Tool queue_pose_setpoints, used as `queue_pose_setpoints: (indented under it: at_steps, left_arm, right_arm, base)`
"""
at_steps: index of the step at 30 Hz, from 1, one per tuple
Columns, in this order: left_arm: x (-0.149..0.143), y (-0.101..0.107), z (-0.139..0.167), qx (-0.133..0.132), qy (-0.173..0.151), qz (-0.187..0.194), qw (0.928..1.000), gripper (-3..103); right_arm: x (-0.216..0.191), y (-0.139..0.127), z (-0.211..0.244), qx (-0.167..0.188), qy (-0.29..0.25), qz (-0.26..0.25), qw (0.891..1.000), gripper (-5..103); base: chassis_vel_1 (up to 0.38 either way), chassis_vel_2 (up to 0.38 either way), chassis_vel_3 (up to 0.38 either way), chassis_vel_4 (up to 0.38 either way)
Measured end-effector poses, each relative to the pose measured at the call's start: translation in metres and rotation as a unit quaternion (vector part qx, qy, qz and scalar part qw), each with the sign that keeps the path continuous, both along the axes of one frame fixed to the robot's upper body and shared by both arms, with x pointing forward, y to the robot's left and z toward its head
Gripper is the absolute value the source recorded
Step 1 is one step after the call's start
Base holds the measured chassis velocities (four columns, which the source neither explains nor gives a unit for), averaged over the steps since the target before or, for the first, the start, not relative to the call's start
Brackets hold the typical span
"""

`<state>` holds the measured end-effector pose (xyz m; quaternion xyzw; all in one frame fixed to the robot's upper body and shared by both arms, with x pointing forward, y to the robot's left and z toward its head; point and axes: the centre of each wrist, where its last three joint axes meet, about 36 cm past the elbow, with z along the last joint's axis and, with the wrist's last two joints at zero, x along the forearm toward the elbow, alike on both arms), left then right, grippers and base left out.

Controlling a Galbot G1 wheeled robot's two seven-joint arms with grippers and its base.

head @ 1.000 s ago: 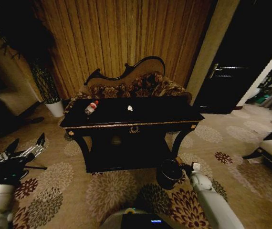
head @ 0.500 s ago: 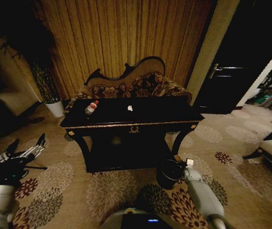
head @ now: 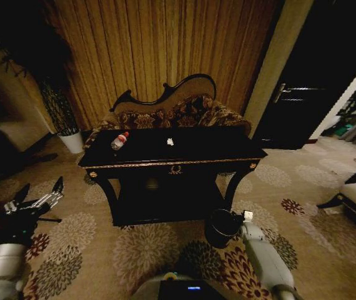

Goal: Move to the front of the table and place the trash on the table into the trash bin.

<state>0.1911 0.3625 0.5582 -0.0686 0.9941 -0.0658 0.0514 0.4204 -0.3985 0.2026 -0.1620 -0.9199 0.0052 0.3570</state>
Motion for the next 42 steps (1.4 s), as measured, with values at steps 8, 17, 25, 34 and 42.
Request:
queue_pose_setpoints:
  at_steps: [8,17,25,34,42]
  left_arm:
    - [0.001,0.003,0.004,0.006,-0.004,-0.001,1.0000,100]
    - [0.000,0.003,0.004,0.005,-0.003,0.000,1.0000,100]
    - [0.000,0.004,0.004,0.000,-0.006,-0.003,1.0000,100]
    - [0.001,0.004,0.006,0.001,-0.014,-0.006,0.9999,100]
    - [0.006,0.014,0.004,0.012,-0.011,-0.010,0.9998,100]
  right_arm:
    - [0.000,0.001,0.002,0.005,-0.002,-0.002,1.000,97]
    - [-0.003,-0.005,0.006,0.001,0.000,0.000,1.000,100]
    - [-0.008,-0.004,0.010,0.008,-0.002,-0.002,1.000,100]
    - [-0.026,0.006,0.073,0.081,-0.138,0.037,0.986,100]
    - [-0.048,0.046,0.203,0.074,-0.296,0.145,0.941,100]
  base:
    - [0.000,0.000,0.000,0.000]
    - [0.000,0.000,0.000,0.000]
    - [0.000,0.000,0.000,0.000]
    - [0.000,0.000,0.000,0.000]
    - [0.000,0.000,0.000,0.000]
